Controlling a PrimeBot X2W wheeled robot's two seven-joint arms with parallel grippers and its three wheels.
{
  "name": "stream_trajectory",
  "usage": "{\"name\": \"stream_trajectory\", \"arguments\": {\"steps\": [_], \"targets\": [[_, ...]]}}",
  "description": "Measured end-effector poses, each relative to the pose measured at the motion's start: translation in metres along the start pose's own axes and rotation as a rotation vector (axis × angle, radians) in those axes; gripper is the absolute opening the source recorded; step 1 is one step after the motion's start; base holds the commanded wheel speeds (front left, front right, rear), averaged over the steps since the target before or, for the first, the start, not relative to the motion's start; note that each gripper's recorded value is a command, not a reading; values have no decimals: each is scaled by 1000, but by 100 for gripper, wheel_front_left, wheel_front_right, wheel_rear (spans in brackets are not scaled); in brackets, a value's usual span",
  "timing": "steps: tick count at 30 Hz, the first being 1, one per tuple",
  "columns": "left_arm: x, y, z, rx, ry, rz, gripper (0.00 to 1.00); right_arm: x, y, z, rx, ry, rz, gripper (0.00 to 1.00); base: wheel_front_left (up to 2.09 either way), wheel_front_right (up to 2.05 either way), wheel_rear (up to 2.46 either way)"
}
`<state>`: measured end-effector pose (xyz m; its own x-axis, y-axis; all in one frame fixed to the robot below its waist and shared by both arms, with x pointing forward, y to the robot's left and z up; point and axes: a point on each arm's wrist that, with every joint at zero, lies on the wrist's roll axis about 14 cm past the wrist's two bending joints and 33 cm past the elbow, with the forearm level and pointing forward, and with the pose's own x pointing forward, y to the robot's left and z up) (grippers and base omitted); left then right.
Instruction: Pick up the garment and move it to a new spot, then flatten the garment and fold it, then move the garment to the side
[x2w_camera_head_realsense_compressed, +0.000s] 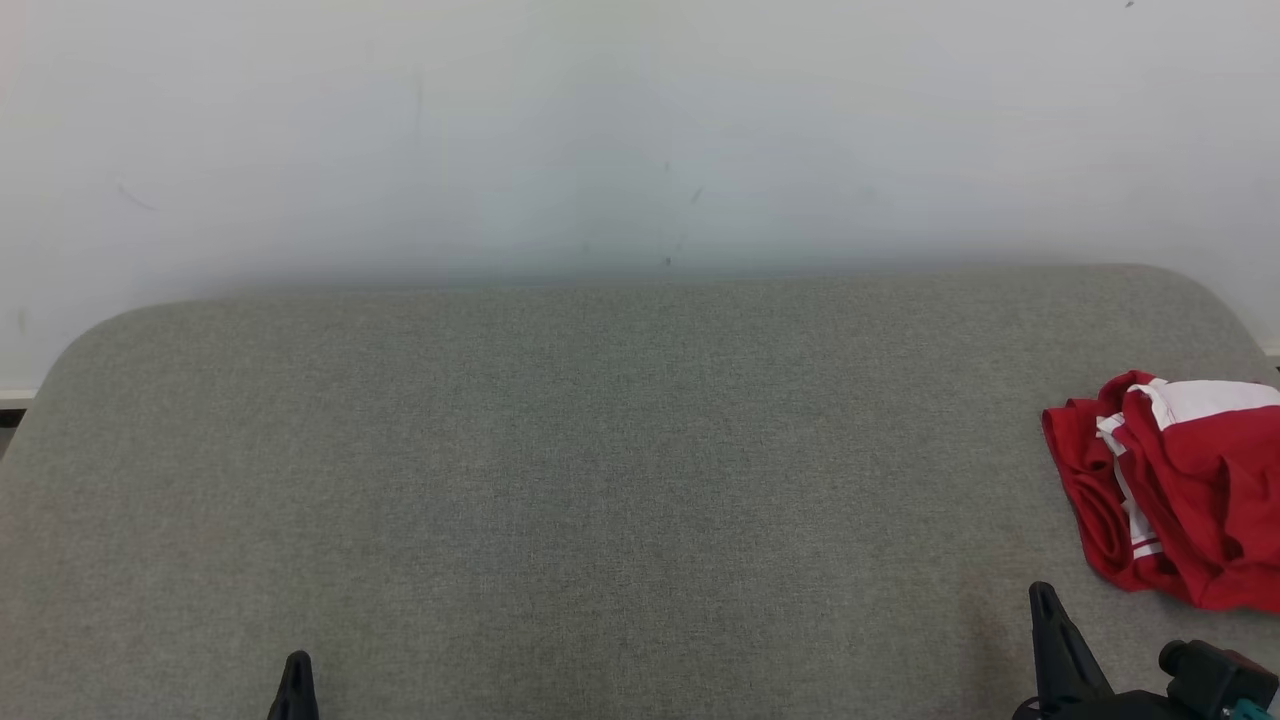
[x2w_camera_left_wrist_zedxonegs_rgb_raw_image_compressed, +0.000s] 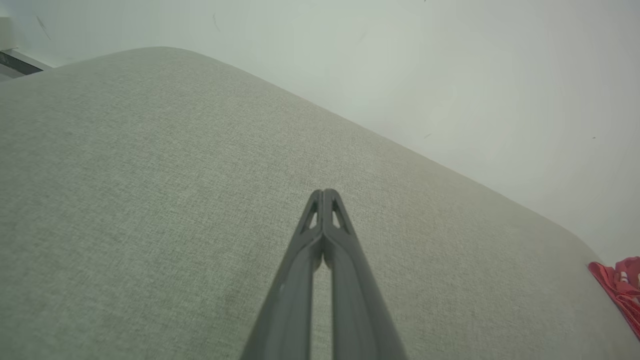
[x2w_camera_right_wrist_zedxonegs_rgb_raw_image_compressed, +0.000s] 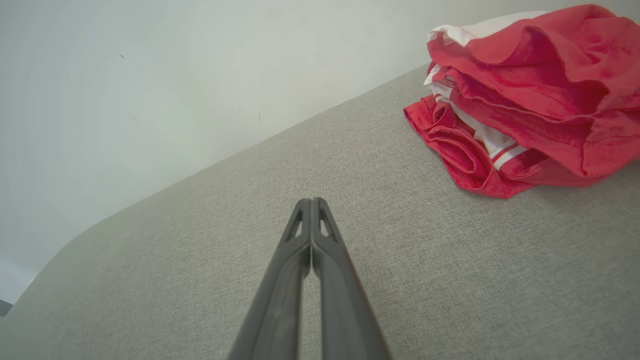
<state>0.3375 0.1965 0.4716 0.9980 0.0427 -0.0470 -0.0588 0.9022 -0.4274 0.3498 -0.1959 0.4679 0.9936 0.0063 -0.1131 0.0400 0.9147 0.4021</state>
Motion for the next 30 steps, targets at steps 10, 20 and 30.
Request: {"name": "stream_trajectory", "arguments": {"steps": [10,20,30], "targets": [[7,1,4,-156,2,18,0,3,-1,4,163,-8,-9,0,0,0,0],[14,1,7,-295,4,28,0,8,0,9,307,-18,-10,0,0,0,0],[19,1,8,-441,12,33,0,12,1,14,447,-30,-5,0,0,0,0]]}}
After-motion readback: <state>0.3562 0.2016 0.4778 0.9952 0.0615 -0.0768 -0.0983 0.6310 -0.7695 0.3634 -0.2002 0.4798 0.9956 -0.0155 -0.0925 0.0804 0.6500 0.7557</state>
